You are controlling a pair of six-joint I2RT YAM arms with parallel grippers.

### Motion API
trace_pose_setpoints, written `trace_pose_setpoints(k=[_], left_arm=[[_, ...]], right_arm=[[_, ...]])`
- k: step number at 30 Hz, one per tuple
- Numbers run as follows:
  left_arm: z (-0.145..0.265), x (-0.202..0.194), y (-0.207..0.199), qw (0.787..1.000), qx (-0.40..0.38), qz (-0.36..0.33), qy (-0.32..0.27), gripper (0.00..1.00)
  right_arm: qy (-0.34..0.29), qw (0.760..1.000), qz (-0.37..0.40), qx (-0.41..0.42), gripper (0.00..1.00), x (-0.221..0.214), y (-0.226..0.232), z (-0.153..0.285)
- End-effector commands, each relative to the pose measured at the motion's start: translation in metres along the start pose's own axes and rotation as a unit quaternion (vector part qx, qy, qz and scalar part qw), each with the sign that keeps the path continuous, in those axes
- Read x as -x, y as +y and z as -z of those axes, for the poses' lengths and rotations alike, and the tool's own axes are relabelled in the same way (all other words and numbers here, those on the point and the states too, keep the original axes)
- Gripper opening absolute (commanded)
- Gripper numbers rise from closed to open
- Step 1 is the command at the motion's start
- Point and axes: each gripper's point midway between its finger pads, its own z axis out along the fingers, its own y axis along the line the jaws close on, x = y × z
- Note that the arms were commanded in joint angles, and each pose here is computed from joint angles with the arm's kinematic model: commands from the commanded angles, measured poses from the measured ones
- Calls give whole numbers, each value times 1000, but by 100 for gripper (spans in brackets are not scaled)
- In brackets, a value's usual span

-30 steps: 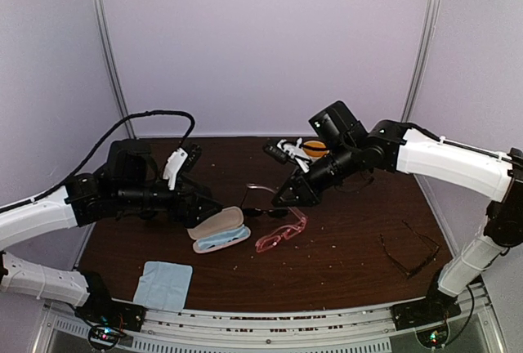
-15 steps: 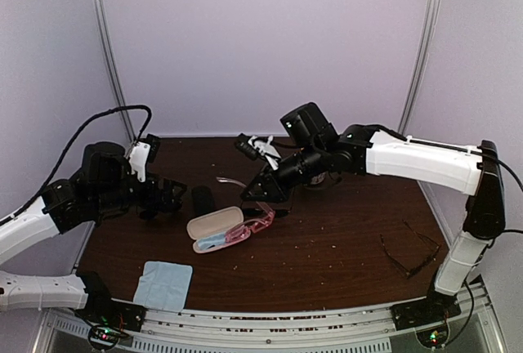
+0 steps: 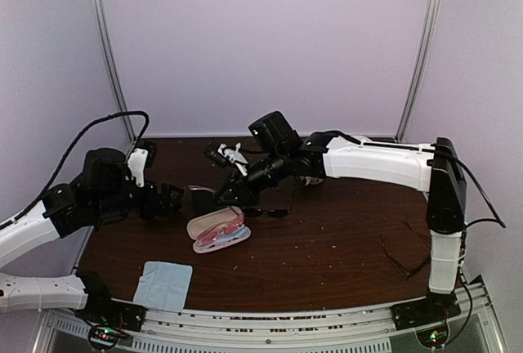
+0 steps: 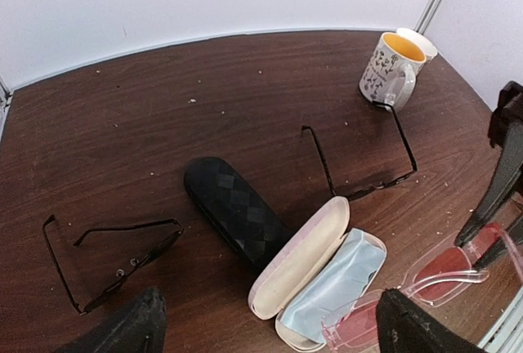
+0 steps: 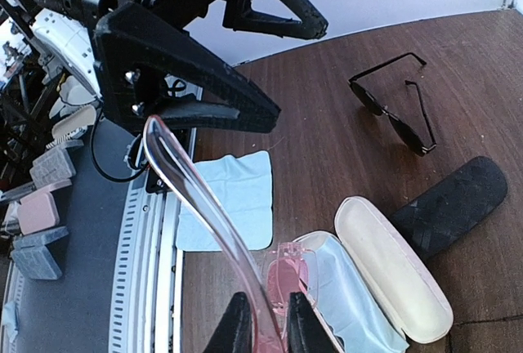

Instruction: Organize the sunglasses

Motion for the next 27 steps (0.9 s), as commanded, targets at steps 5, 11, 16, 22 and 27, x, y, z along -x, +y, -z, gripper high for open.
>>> trace_pose_setpoints(k=[5, 11, 16, 22, 27], left_arm=[[0, -1, 1, 1000, -1, 12, -5, 92], [-4, -2, -1, 1000, -5, 11, 4, 92], [-8, -3, -3, 1000, -8, 10, 9, 91], [-12, -3, -5, 1000, -10, 8, 12, 91], [-18, -3, -8, 1000, -15, 7, 17, 91]], right_arm=[[7, 998, 50, 49, 1, 4, -13, -18], [14, 997, 51, 58, 0, -1, -37, -23], [47, 995, 31, 77, 0, -23, -50, -29], [58, 992, 26, 106, 0, -29, -46, -31], [68, 992, 24, 105, 0, -39, -50, -36]])
